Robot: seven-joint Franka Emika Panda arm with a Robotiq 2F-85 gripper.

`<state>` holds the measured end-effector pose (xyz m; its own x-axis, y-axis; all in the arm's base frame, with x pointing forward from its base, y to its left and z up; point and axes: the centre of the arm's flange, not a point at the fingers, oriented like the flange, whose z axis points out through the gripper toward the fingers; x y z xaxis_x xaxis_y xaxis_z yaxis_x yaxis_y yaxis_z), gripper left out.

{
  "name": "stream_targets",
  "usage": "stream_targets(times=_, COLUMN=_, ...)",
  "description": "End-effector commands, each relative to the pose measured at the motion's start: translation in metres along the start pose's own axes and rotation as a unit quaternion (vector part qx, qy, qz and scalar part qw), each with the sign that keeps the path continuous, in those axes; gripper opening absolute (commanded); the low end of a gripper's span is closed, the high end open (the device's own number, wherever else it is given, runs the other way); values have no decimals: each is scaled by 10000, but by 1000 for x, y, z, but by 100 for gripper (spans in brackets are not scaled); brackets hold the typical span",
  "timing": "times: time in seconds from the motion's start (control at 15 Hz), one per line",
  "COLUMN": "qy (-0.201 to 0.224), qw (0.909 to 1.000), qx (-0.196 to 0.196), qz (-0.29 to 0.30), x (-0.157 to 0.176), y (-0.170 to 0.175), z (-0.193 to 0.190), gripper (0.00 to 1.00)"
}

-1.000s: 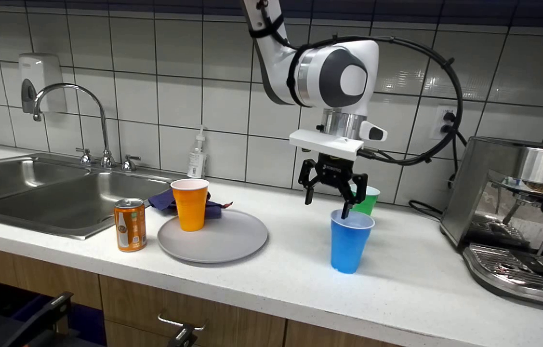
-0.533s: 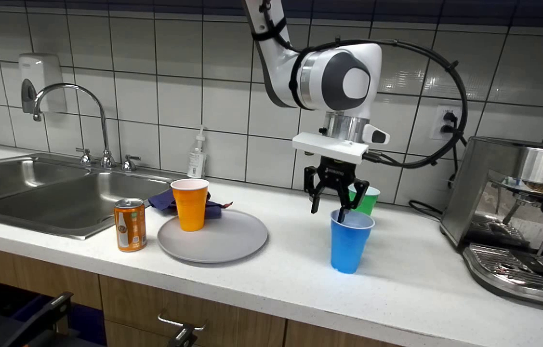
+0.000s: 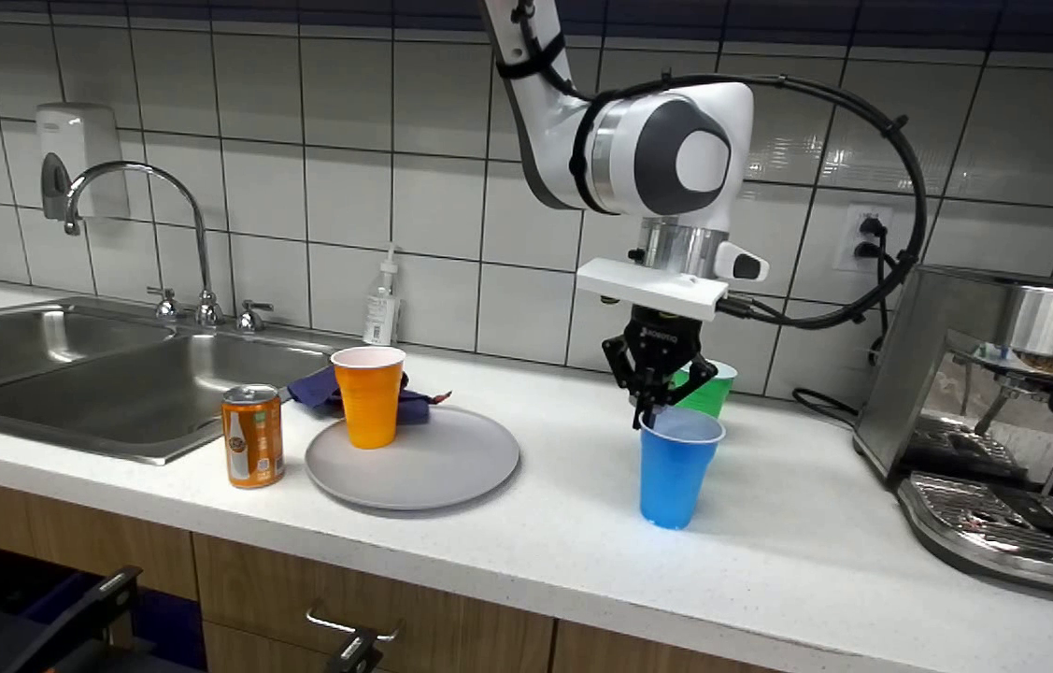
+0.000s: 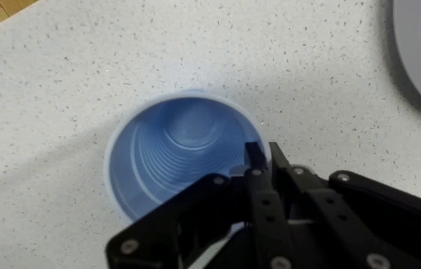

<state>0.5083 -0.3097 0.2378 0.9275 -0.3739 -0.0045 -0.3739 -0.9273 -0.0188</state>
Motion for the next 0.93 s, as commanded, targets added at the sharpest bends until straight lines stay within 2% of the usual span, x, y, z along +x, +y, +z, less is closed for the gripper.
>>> stream_targets(times=0.0, qy=100, qw=9998, qx=-63, qz=-135, x=0, y=9, z=-5, gripper=0)
stream_targets(times=0.2, qy=121, qw=9996, qx=-52, qz=-256, x=-3, y=7, z=-12, gripper=1)
stream_targets(times=0.47, qy=223, qw=9949, qx=-9, qz=-980, x=-13, y=0, z=-33, gripper=1)
stream_targets(times=0.87, qy=374, qw=9748, qx=65, qz=-2199, x=-40, y=-19, z=-58, gripper=1)
